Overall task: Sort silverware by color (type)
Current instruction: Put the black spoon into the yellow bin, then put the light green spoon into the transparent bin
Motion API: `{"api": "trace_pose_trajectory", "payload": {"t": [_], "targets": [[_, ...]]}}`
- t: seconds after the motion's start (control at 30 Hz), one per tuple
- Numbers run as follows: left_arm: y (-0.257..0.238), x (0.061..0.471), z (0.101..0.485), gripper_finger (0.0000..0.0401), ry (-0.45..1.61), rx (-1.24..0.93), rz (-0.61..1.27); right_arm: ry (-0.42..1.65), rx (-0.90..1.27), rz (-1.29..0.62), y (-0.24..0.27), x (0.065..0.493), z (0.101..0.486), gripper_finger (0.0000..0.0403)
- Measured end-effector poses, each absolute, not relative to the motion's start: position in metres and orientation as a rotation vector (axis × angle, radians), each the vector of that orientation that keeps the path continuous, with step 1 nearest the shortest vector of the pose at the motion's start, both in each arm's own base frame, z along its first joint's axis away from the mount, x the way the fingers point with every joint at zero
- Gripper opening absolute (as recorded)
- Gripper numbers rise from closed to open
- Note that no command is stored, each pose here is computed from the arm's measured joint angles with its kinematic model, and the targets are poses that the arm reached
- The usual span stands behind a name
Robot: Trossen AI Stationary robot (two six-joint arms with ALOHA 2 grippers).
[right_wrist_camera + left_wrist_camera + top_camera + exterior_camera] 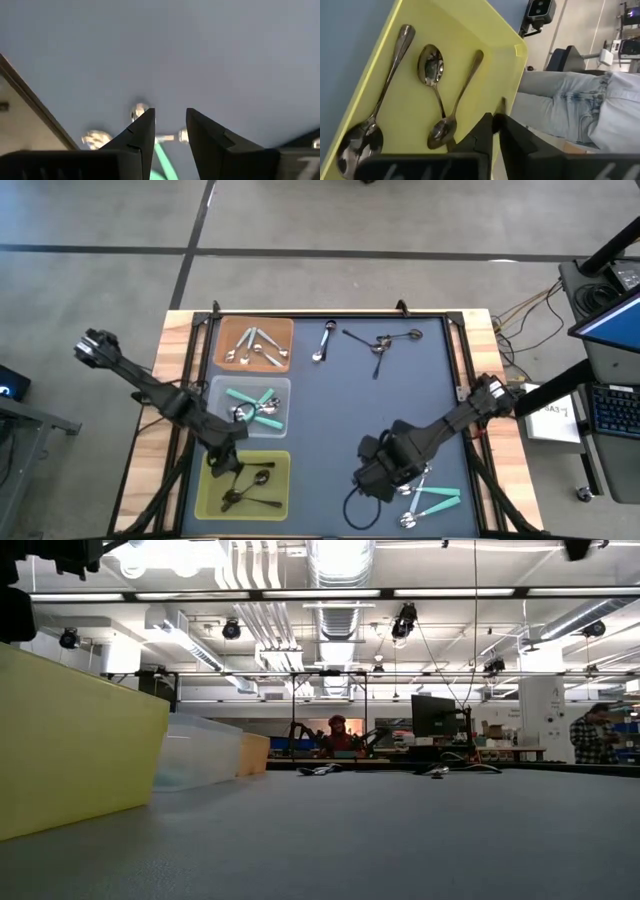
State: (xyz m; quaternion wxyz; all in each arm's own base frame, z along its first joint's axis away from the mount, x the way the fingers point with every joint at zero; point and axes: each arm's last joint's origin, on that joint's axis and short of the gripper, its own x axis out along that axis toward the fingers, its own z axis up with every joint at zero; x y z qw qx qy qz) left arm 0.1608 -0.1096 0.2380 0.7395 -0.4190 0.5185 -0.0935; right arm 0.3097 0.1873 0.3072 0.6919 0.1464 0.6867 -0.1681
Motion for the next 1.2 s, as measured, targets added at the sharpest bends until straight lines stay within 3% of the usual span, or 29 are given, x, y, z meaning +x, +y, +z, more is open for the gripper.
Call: {"api": "trace_pose_trajectory", "payload": {"t": [0.2,0.43,0.63,0.77,1.2], "targets": [[-0.117,0.173,0.232,0.0069,1.122,-0.925,-0.225,1.685,0.328,-0.366,0.205,0.29,0.285,0.0107],[-0.13,0.191,0.248,0.013,0.909,-0.979,-0.429,1.83,0.307,-0.384,0.227,0.262,0.247,0.0099],[-0.135,0.199,0.269,0.0137,0.7,-1.017,-0.585,1.882,0.398,-0.266,0.243,0.251,0.205,0.0087],[-0.135,0.2,0.278,0.0137,0.613,-1.024,-0.646,1.922,0.381,-0.317,0.238,0.242,0.187,0.0081],[-0.135,0.201,0.281,0.0137,0.57,-1.024,-0.639,1.877,0.49,-0.266,0.214,0.216,0.153,0.0078]]}}
